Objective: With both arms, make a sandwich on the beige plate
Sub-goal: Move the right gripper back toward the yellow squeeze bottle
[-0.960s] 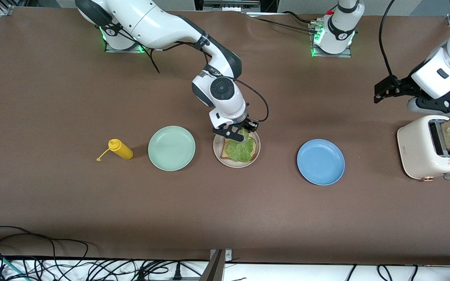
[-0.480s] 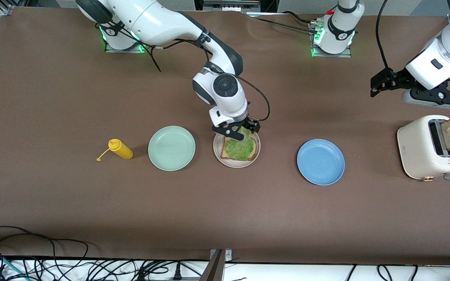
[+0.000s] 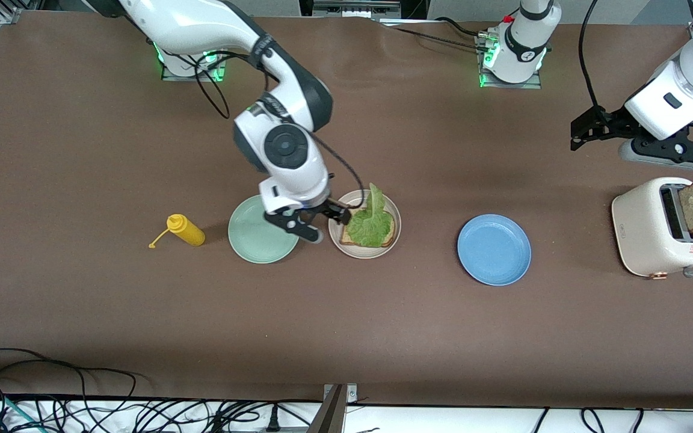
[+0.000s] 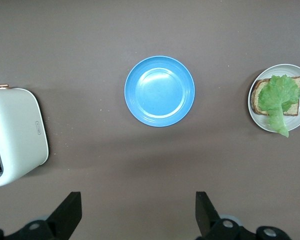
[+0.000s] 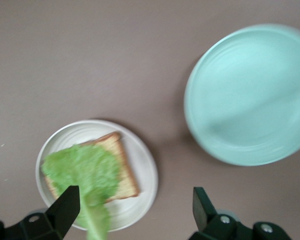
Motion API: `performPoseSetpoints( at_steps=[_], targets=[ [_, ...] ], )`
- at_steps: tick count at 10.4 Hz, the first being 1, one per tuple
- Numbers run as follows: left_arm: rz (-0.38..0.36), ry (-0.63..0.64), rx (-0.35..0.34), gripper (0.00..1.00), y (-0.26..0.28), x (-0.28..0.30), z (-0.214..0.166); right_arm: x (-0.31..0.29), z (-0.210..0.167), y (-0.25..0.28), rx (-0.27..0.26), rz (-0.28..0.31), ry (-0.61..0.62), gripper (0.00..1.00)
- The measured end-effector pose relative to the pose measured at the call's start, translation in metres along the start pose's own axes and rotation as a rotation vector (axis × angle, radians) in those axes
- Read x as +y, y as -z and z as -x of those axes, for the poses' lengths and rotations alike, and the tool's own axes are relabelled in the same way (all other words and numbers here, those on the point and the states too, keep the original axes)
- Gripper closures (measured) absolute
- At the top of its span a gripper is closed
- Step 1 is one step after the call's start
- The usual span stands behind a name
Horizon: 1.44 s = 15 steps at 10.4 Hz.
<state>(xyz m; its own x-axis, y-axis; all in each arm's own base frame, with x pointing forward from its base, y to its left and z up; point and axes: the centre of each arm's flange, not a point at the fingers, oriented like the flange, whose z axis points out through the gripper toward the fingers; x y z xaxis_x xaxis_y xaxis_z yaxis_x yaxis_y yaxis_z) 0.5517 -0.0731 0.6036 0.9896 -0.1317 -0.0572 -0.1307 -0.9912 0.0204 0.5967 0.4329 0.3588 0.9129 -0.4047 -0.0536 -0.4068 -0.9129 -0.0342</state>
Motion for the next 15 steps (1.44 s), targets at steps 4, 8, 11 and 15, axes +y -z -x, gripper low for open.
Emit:
performPoseSetpoints(
  at_steps=[4,8,11,15],
  targets=[
    [0.000,-0.004,0.000,0.00,0.000,0.002,0.000,0.045,-0.036,0.055,-0.013,0.024,0.079,0.00],
    [0.000,-0.003,0.000,0.00,0.000,0.002,0.000,0.114,-0.073,0.080,-0.109,0.049,0.266,0.00],
    [0.000,-0.002,0.000,0.00,0.000,0.002,0.000,0.156,-0.066,0.093,-0.157,0.091,0.448,0.00],
    [0.000,-0.002,0.000,0.00,0.000,0.002,0.000,0.227,-0.072,0.105,-0.198,0.108,0.686,0.00]
  ],
)
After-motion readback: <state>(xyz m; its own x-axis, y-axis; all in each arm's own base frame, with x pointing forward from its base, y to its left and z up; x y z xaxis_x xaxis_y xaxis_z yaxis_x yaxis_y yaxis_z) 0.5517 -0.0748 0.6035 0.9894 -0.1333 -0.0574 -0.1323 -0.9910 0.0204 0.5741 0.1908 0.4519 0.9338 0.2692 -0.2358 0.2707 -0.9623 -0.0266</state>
